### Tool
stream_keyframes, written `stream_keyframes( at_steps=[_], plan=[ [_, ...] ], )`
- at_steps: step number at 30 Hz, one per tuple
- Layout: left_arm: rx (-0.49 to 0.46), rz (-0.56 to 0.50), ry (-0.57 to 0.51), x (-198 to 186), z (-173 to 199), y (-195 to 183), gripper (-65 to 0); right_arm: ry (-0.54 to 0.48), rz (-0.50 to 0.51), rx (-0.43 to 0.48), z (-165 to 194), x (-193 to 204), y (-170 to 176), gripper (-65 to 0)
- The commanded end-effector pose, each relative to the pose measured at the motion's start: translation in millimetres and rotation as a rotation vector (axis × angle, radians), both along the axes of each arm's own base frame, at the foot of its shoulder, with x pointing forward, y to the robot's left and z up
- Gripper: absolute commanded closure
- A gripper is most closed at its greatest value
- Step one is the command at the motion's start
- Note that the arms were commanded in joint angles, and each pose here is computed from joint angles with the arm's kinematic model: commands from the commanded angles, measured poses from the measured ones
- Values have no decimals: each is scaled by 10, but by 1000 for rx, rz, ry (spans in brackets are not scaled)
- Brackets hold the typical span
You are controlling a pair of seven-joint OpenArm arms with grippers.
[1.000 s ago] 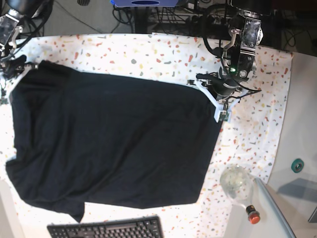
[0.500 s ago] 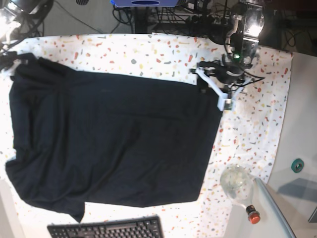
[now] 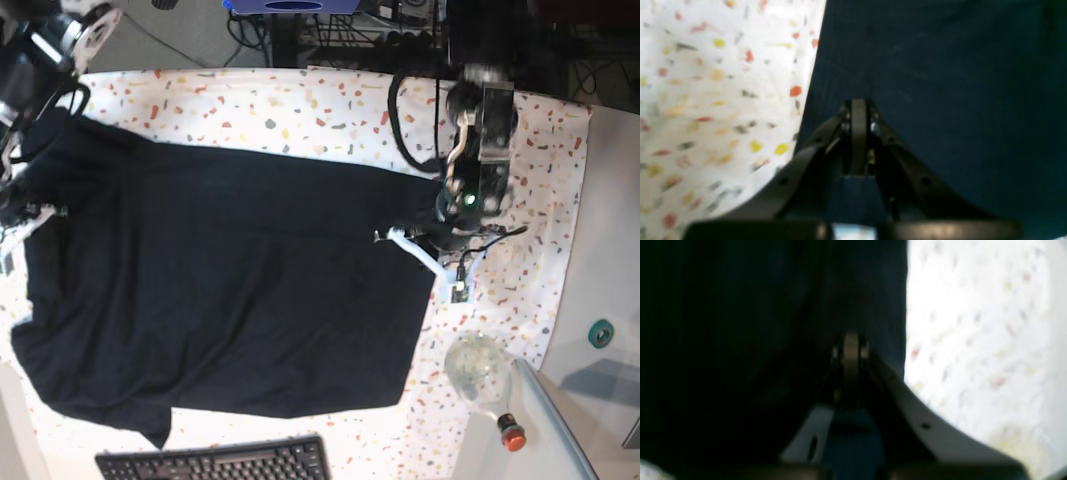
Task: Layout the t-shirt on the table in an organized manner, then fold the t-shirt properly
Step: 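Pull the shirt edges with both grippers to smooth it flat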
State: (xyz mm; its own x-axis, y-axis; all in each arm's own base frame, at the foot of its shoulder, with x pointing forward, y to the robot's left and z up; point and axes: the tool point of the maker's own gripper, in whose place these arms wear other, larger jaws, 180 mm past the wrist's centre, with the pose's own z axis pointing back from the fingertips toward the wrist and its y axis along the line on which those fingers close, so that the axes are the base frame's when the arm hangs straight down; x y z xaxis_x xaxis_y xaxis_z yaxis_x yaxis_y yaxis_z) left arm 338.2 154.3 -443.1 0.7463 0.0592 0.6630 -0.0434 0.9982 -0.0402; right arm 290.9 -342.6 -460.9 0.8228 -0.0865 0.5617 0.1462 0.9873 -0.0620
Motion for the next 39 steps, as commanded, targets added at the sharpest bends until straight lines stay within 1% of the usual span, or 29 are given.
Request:
stream_keyframes(
  at_steps=[1, 4, 5, 9, 11, 14, 15, 18, 19, 21, 25, 28, 29, 31, 32, 33, 34, 35, 37, 38, 39],
  plan=[
    [-7, 1, -32, 106, -19, -41, 0, -35, -41, -10, 76, 110, -189, 0],
    [-6, 19, -44, 162, -248, -9, 0, -19, -99, 29, -82, 175, -301, 0],
    [-1, 21, -30, 137, -316, 13, 0, -8, -121, 28, -115, 157, -362, 0],
    [29, 28, 43, -121, -548, 181, 0, 38, -186, 25, -243, -9, -490, 0],
    [45, 37, 63, -275, -609, 290, 0, 66, -217, 5, -299, -153, -557, 0],
    [68, 35, 70, -449, -617, 389, 0, 93, -310, -47, -348, -348, -710, 0],
    [76, 34, 67, -485, -599, 433, 0, 97, -325, -57, -354, -388, -738, 0],
    [89, 27, 50, -530, -535, 464, 0, 69, -326, -93, -236, -371, -799, 0],
    [89, 26, 41, -513, -507, 460, 0, 51, -323, -96, -206, -334, -751, 0],
    [90, 26, 29, -464, -469, 465, 0, -5, -320, -125, -43, -241, -711, 0],
    [88, 29, -14, -265, -329, 464, 0, -38, -315, -167, 276, -191, -590, 0],
    [86, 33, -101, -88, -32, 462, 0, -85, -320, -219, 563, -228, -571, 0],
    [86, 52, -122, -78, 87, 515, 0, -107, -327, -241, 665, -257, -589, 0],
    [87, 115, -111, -202, 239, 724, 0, -131, -326, -277, 800, -322, -607, 0],
    [74, 144, -113, -254, 305, 806, 0, -121, -325, -277, 786, -365, -599, 0],
    [43, 162, -115, -307, 347, 851, 0, -113, -320, -250, 739, -390, -561, 0],
    [2, 176, -118, -382, 368, 914, 0, -114, -302, -203, 682, -396, -500, 0],
    [-48, 195, -117, -474, 354, 973, 0, -117, -298, -140, 603, -432, -455, -12],
    [-118, 235, -127, -617, 373, 1163, 0, -130, -299, -22, 474, -511, -397, -183],
    [-142, 245, -124, -704, 362, 1215, -76, -146, -303, 26, 428, -545, -382, -261],
    [-168, 243, -116, -781, 341, 1220, -221, -161, -305, 56, 404, -581, -385, -338]
  ],
)
